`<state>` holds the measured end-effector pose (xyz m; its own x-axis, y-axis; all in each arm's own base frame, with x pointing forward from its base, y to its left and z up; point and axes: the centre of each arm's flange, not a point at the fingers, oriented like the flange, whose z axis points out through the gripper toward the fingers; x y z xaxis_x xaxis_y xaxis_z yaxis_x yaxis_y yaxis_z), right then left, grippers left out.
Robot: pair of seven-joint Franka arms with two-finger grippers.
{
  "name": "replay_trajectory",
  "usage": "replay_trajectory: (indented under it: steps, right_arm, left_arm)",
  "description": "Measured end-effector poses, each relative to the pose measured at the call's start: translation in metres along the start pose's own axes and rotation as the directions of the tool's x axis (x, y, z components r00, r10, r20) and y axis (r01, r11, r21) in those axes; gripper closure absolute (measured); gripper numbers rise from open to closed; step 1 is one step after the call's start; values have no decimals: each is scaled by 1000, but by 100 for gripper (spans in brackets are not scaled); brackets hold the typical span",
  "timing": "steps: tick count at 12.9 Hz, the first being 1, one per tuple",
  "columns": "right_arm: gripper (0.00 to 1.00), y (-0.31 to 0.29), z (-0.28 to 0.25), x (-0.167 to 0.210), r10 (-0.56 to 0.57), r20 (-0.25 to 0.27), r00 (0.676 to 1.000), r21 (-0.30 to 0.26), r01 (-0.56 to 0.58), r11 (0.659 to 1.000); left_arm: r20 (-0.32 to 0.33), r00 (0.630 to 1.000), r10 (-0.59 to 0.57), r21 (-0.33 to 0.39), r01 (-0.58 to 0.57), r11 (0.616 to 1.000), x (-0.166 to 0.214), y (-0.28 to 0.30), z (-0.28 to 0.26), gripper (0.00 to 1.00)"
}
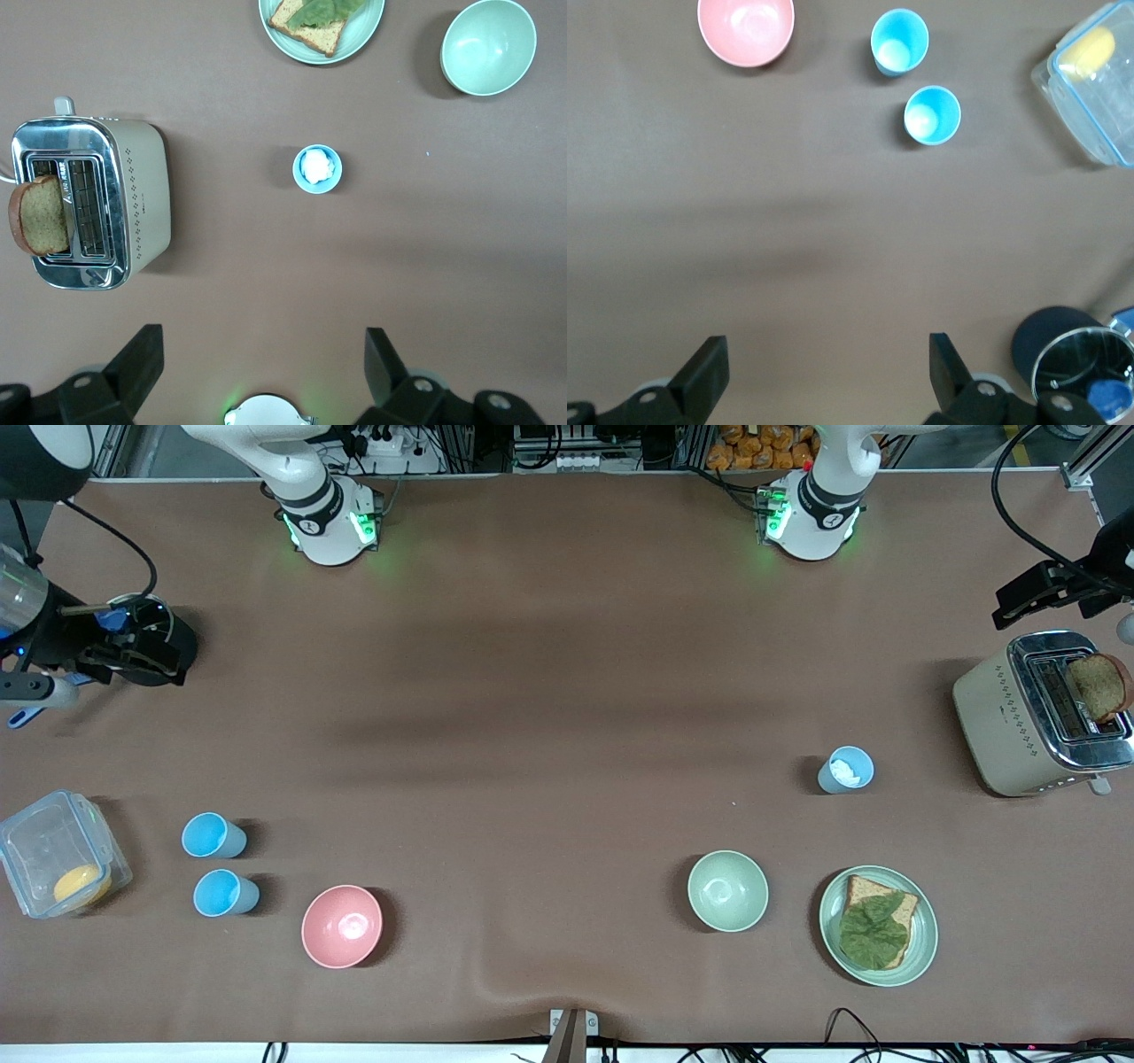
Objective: Stack blue cups with both arms
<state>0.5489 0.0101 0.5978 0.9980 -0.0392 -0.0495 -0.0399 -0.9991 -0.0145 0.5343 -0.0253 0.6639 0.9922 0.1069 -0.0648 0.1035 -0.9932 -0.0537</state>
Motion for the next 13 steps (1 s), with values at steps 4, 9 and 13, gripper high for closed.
replay_trajectory:
  steps: [4, 9, 13]
  right_arm:
    - [0, 3, -20, -12, -20, -4, 1000, 4, 20, 1000]
    - [0, 3, -36, -21, -43, 25, 999, 19, 43, 999]
    - [0, 6, -22, -27, -40, 116, 992, 20, 38, 999]
  left_arm:
    - [2, 1000, 2, 0, -2, 1000, 1, 1, 1, 0]
    - [17, 1000, 4, 4, -4, 1000, 20, 6, 24, 0]
    - [15, 1000, 16, 5, -16, 1000, 79, 22, 143, 0]
